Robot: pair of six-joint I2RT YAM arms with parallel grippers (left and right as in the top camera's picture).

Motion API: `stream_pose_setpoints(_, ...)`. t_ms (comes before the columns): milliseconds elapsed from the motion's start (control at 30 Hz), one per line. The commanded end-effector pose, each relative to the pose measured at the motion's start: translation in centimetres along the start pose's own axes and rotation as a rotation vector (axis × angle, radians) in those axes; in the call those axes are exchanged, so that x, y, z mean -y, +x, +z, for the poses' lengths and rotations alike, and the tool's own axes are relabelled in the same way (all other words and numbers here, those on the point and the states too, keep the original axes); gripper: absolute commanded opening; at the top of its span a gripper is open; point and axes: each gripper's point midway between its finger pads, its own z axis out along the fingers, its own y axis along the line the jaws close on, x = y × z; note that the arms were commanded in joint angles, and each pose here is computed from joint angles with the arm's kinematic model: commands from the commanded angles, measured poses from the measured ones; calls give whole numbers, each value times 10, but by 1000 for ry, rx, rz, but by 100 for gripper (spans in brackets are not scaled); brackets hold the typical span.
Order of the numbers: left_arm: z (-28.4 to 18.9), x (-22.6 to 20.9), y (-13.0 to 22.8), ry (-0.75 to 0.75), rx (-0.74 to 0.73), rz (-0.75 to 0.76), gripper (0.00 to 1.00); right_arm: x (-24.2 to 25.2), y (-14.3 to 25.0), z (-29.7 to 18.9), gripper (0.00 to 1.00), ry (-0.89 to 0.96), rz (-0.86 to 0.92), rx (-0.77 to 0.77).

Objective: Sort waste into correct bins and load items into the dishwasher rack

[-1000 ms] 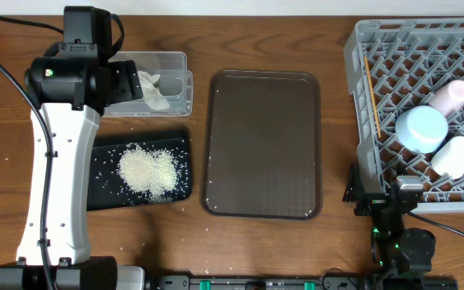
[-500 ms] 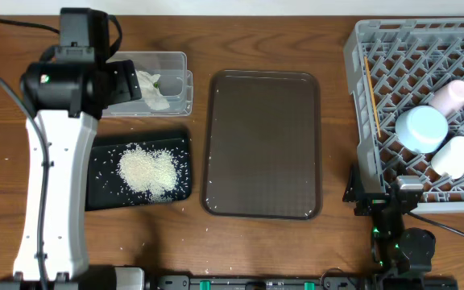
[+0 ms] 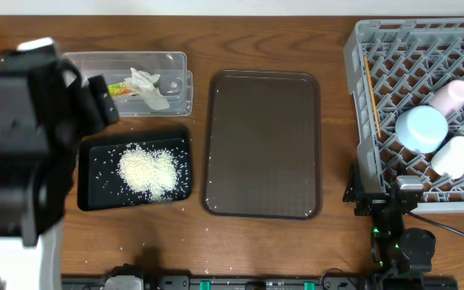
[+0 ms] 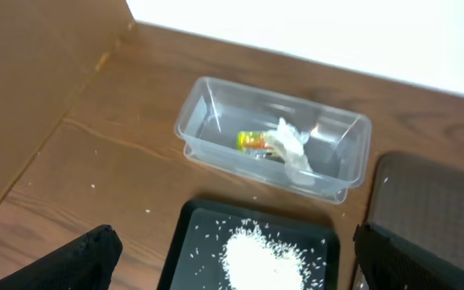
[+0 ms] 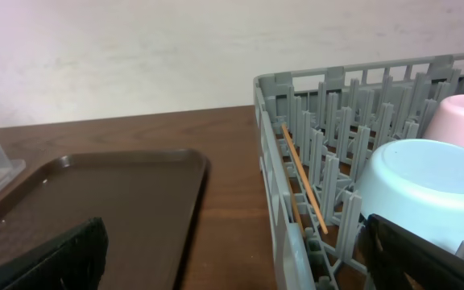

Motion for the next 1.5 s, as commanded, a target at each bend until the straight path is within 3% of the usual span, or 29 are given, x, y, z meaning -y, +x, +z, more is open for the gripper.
stream_pose_setpoints(0,-27,-9,-2,7,68,-11,96,5,0,0,99,24,-14,4)
stream_pose_setpoints(233,-66,-22,-2,29,169,-44,96,5,0,0,99,24,-14,4)
stream_pose_setpoints(433,-71,-25,3,31,178,-47,96,5,0,0,99,24,-14,4)
stream_pose_setpoints(533,-70,-28,21,27,161,-41,96,5,0,0,99,24,-14,4)
stream_pose_setpoints(833,-46,-43,123,0,39,-2,96,5,0,0,99,24,-14,4)
stream_pose_setpoints(1100,-59,-63,191,-31,-104,45,96,5,0,0,99,24,-14,4)
stream_pose_setpoints(1200,-63,-68,207,-40,-144,58,96,5,0,0,99,24,-14,4)
stream_pose_setpoints(1467,-63,-68,207,-38,-136,55,96,5,0,0,99,24,-14,4)
